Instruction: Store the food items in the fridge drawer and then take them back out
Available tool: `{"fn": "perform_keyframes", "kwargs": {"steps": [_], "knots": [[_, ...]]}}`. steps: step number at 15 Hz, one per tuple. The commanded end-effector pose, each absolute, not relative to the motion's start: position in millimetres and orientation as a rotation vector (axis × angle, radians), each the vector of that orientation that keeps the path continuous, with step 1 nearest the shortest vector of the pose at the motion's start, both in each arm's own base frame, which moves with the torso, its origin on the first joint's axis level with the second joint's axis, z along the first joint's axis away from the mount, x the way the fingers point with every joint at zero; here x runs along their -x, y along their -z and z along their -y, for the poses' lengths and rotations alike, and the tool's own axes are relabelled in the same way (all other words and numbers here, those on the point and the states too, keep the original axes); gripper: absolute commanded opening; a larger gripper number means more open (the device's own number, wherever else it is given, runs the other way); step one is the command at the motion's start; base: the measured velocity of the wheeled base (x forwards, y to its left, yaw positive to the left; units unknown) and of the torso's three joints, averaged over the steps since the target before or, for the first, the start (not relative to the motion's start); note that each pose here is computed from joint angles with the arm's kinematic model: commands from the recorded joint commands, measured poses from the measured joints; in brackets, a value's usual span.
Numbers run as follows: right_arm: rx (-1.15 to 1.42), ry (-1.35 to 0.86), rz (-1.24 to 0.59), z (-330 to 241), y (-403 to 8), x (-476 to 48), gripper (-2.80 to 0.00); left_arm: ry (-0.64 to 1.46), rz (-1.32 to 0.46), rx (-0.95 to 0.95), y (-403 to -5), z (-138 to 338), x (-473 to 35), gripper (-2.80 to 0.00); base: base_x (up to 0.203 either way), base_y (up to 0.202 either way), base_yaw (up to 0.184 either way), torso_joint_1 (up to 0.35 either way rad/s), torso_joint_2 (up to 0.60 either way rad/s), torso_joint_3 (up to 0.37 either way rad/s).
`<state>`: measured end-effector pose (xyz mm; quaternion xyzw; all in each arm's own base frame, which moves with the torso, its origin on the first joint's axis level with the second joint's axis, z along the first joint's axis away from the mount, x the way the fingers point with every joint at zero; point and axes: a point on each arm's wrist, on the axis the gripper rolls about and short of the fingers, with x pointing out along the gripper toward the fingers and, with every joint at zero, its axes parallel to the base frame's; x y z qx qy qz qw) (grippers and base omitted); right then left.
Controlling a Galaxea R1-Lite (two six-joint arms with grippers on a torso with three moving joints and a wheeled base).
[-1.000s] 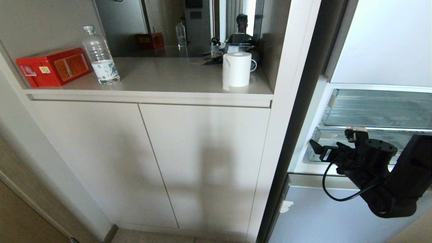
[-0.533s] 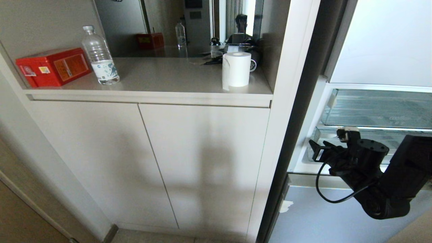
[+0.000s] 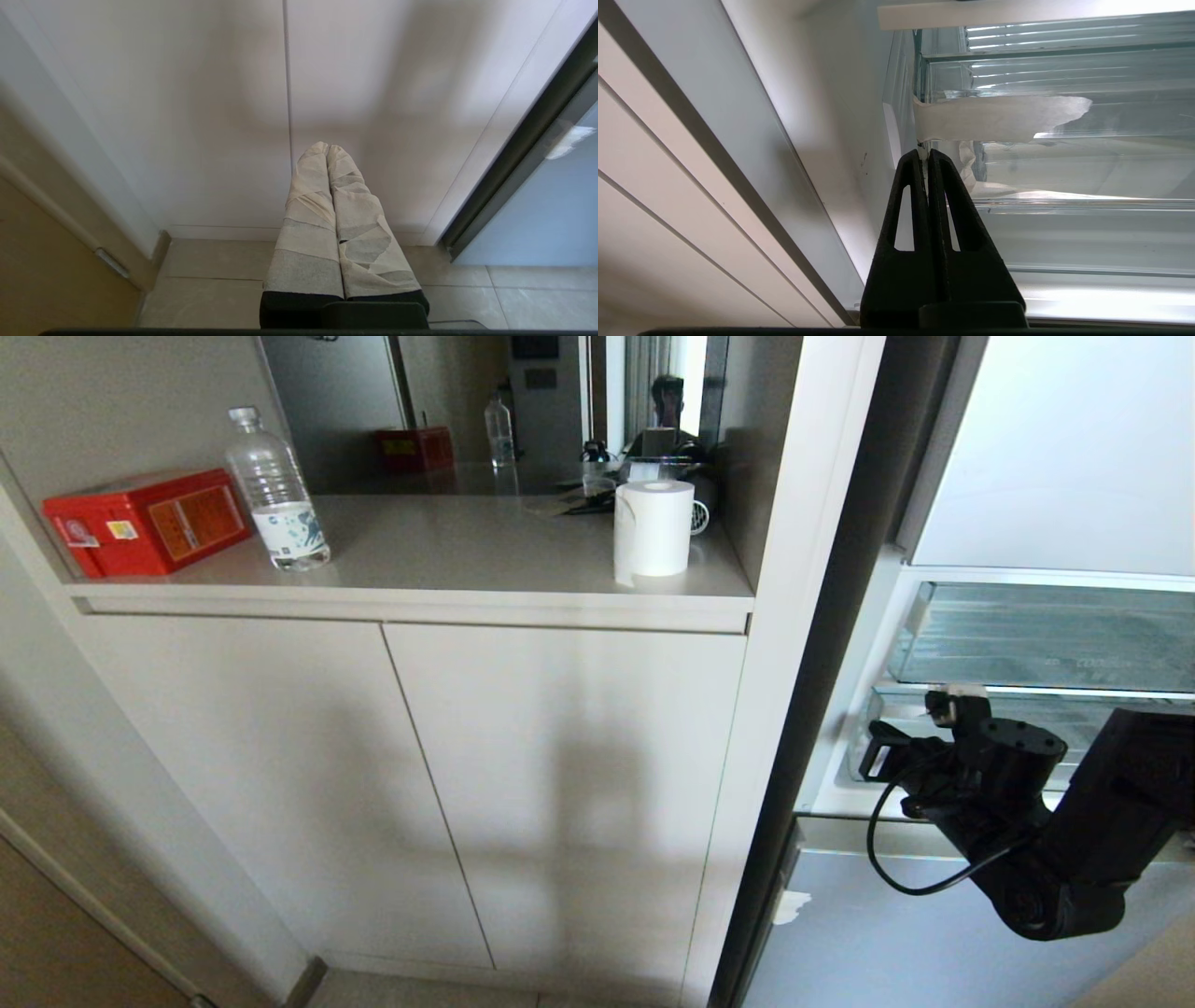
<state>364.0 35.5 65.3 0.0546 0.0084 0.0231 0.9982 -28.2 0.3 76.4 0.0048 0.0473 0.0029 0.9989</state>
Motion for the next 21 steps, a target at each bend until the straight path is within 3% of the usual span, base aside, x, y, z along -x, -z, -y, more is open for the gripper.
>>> {"fn": "perform_keyframes", "kwargs": {"steps": [1,14,15,21], "knots": [[-0.111,-0.052,-0.018,-36,-65,-362,-2.8,-0.007,-0.097,-0.01,-76,0,28,-2.8,0.0,0.0,0.0,0.0,0.0,0.0],[-0.111,-0.049,-0.134,-27,-85,-269,-2.8,-0.007,-0.097,-0.01,-76,0,28,-2.8,0.0,0.0,0.0,0.0,0.0,0.0],[-0.112,-0.049,-0.146,-26,-85,-263,0.0,-0.007,-0.097,-0.01,-76,0,28,-2.8,0.0,0.0,0.0,0.0,0.0,0.0],[-0.15,-0.057,-0.126,-26,-99,-233,0.0,-0.007,-0.097,-0.01,-76,0,28,-2.8,0.0,0.0,0.0,0.0,0.0,0.0]]}}
